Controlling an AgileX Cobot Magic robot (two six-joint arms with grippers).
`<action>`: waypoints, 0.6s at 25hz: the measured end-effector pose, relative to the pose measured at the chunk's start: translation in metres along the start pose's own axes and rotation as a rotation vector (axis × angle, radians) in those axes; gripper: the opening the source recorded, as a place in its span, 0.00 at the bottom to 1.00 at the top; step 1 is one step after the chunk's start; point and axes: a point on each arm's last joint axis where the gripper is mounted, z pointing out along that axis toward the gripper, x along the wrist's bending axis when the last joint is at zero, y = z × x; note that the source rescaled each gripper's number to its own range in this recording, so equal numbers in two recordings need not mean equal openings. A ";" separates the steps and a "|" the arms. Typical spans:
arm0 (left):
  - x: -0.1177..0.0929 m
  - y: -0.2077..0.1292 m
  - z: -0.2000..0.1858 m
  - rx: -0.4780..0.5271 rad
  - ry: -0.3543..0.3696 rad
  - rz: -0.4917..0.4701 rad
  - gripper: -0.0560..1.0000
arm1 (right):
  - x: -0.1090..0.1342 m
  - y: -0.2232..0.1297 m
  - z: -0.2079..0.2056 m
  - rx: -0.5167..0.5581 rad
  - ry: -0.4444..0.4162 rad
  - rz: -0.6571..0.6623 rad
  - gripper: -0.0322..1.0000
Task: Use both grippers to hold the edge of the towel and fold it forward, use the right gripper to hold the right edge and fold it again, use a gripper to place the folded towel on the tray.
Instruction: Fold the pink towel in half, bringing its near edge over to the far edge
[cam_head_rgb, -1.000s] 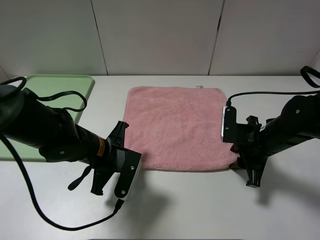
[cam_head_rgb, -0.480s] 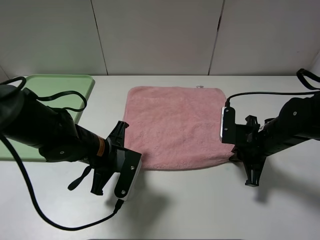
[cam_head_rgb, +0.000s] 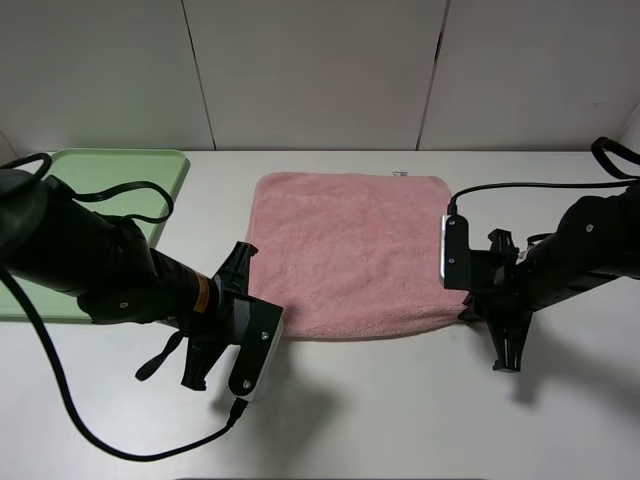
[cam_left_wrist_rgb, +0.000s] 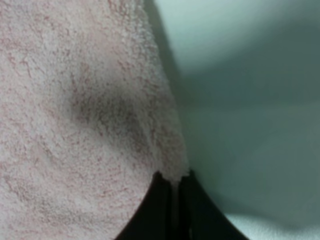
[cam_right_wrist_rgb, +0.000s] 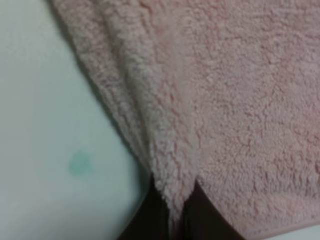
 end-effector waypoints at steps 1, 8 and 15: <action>0.000 0.000 -0.001 0.000 0.002 0.000 0.05 | 0.000 0.000 -0.002 -0.003 0.000 -0.003 0.03; 0.000 -0.003 -0.010 0.038 -0.017 0.001 0.05 | 0.008 0.002 -0.024 -0.026 0.068 -0.012 0.03; 0.008 -0.003 -0.035 0.065 0.017 -0.001 0.05 | 0.004 0.007 -0.054 -0.073 0.018 0.037 0.03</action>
